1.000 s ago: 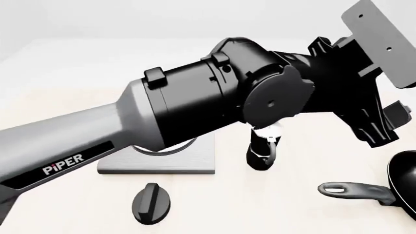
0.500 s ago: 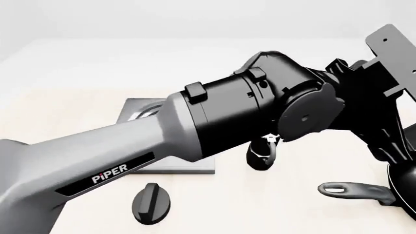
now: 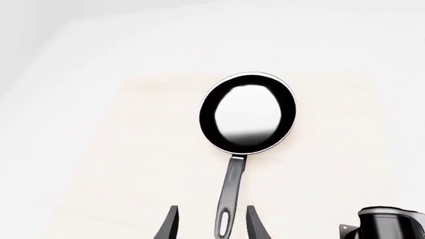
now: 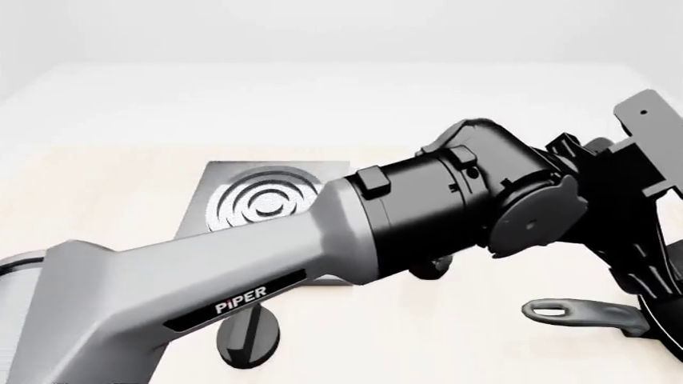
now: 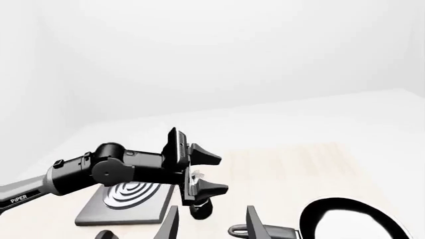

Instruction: Put the frying pan on the stove.

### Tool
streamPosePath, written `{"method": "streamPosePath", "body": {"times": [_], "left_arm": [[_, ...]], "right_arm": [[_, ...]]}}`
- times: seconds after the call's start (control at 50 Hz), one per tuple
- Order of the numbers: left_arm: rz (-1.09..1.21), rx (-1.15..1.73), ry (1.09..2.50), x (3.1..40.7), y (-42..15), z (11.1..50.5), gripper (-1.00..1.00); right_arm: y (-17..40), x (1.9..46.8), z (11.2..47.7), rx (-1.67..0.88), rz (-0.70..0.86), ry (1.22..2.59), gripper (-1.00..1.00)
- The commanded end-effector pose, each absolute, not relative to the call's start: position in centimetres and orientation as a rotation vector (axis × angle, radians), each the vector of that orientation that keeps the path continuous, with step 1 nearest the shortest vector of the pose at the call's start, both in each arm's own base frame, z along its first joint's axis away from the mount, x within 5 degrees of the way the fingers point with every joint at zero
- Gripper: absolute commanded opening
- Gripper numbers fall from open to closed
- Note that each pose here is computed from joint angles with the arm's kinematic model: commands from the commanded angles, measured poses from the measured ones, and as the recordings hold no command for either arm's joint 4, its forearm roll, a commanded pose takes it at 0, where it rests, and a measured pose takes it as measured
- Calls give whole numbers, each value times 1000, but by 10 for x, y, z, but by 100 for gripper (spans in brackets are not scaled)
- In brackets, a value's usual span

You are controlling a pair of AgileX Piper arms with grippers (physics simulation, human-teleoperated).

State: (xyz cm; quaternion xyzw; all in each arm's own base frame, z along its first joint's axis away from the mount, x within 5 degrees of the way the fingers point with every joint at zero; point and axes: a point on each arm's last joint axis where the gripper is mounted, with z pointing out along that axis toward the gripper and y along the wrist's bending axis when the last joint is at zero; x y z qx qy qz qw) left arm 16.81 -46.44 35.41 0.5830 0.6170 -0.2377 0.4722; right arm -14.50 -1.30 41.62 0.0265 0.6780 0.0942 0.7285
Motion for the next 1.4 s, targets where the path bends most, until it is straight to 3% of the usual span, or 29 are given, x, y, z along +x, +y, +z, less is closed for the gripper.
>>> {"method": "streamPosePath", "body": {"times": [0.02,0.48,1.4], "left_arm": [[-581,1436,1546,172,-474,335,100],[-577,1485,1613,166,-489,291,100],[-517,1487,1710,201,-504,231,100]], "right_arm": [[-13,-145,416,60,208,1494,100],[-13,-145,416,63,214,1493,100],[-12,-145,416,80,225,1495,100]]}}
